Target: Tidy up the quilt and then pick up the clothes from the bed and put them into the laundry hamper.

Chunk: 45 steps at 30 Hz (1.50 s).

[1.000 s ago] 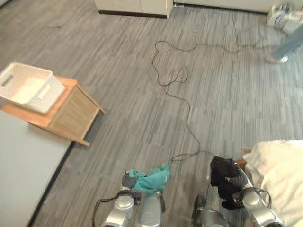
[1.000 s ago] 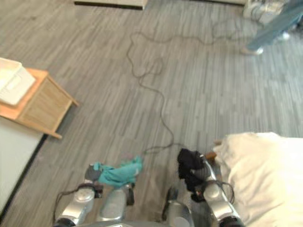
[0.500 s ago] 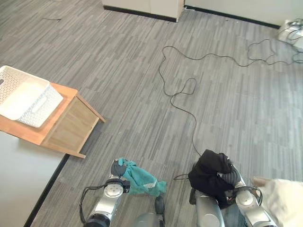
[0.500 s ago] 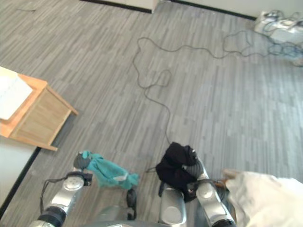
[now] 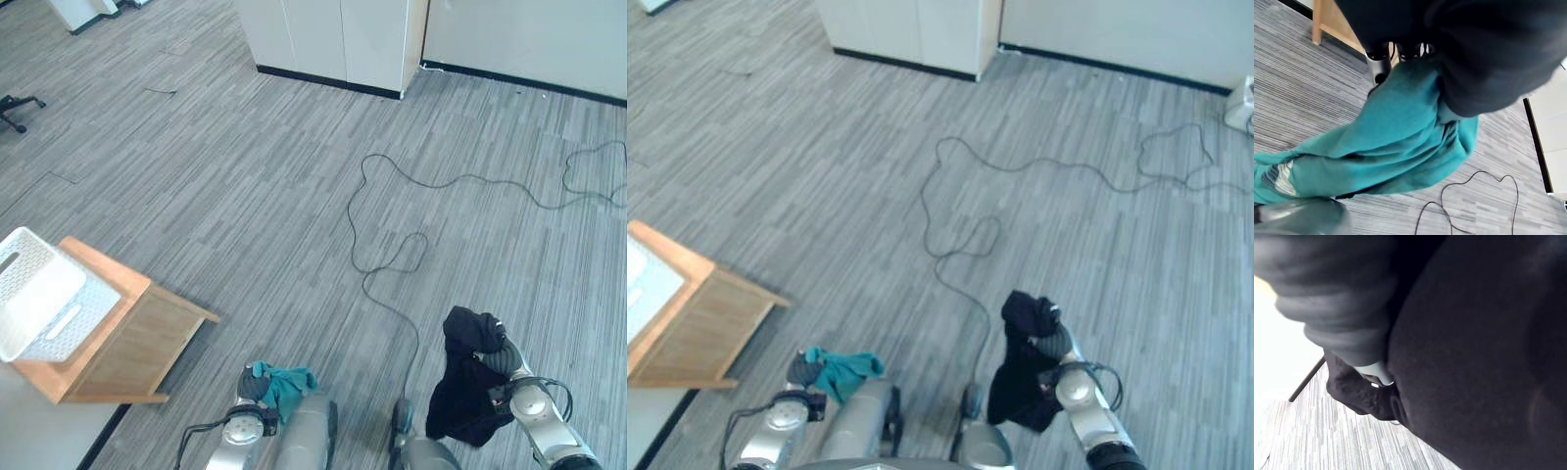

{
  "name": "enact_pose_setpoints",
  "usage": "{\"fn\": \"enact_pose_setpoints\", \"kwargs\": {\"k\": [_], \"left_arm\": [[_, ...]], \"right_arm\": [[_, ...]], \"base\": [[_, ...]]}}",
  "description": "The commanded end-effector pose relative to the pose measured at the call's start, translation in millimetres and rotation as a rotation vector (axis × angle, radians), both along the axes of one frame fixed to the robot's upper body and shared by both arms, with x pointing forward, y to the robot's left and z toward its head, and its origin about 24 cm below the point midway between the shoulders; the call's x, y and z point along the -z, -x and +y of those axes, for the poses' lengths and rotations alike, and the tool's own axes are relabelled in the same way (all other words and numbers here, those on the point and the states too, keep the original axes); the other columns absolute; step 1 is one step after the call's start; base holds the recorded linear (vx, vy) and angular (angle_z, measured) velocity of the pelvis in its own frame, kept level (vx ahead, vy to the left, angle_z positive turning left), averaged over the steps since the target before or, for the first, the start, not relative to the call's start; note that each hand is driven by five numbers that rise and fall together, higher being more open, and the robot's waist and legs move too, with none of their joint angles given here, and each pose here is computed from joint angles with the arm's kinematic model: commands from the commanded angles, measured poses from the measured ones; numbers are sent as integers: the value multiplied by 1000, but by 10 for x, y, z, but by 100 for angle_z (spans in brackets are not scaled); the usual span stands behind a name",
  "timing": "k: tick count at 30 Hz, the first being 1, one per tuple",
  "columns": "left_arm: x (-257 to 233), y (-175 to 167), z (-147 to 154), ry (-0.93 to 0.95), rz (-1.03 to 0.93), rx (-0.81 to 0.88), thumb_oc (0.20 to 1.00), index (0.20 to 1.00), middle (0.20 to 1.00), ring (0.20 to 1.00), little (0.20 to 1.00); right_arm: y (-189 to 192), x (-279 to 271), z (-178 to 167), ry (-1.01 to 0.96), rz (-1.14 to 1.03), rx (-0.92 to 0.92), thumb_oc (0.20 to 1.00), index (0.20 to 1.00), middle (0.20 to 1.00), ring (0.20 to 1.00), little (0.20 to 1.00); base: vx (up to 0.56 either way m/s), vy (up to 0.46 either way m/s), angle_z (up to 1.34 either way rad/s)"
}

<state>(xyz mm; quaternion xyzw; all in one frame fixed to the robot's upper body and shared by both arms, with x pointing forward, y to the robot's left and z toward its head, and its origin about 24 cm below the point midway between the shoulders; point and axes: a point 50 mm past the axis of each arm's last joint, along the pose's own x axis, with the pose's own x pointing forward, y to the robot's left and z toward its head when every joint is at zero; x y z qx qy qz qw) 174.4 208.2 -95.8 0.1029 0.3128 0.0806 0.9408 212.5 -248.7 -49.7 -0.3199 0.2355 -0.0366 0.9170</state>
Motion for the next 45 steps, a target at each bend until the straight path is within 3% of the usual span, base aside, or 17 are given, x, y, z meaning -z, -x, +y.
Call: {"fn": "enact_pose_setpoints", "kwargs": {"k": [1, 5, 11, 18, 23, 28, 38, 41, 45], "left_arm": [[-131, -100, 134, -42, -69, 5, 200, 200, 200, 200, 200], [-7, 16, 173, -57, 22, -26, 200, 200, 200, 200, 200], [-57, -15, 324, -139, 20, -57, 200, 200, 200, 200, 200], [-161, -183, 282, -285, -35, 68, 200, 200, 200, 200, 200], [-121, -127, 198, -232, -34, 62, 200, 200, 200, 200, 200], [-220, -146, 219, -233, -79, 67, 200, 200, 200, 200, 200], [-210, -1, 209, -199, -61, 78, 200, 200, 200, 200, 200], [-199, -82, 167, -206, -58, 104, 200, 200, 200, 200, 200], [-277, -254, 120, -237, -110, 157, 200, 200, 200, 200, 200]], "right_arm": [[-70, -148, -61, 0, -84, -18, 200, 200, 200, 200, 200], [86, -71, -92, -7, -40, 5, 200, 200, 200, 200, 200], [194, -4, -96, -62, -35, 85, 200, 200, 200, 200, 200], [222, -106, -185, -88, -98, 132, 200, 200, 200, 200, 200], [161, -183, -127, -62, -104, 21, 200, 200, 200, 200, 200], [130, -259, -186, -45, -140, 34, 200, 200, 200, 200, 200], [123, -151, -21, -6, -72, -80, 200, 200, 200, 200, 200], [109, -118, 200, -49, -79, -126, 200, 200, 200, 200, 200], [92, -138, 193, -53, -92, -126, 200, 200, 200, 200, 200]], "base": [[457, 24, -14], [724, 69, 8], [664, 128, 216], [803, -239, 214], [701, -310, 142], [440, -384, 72], [653, 51, 47], [529, 40, 72], [501, -181, 155]]}}
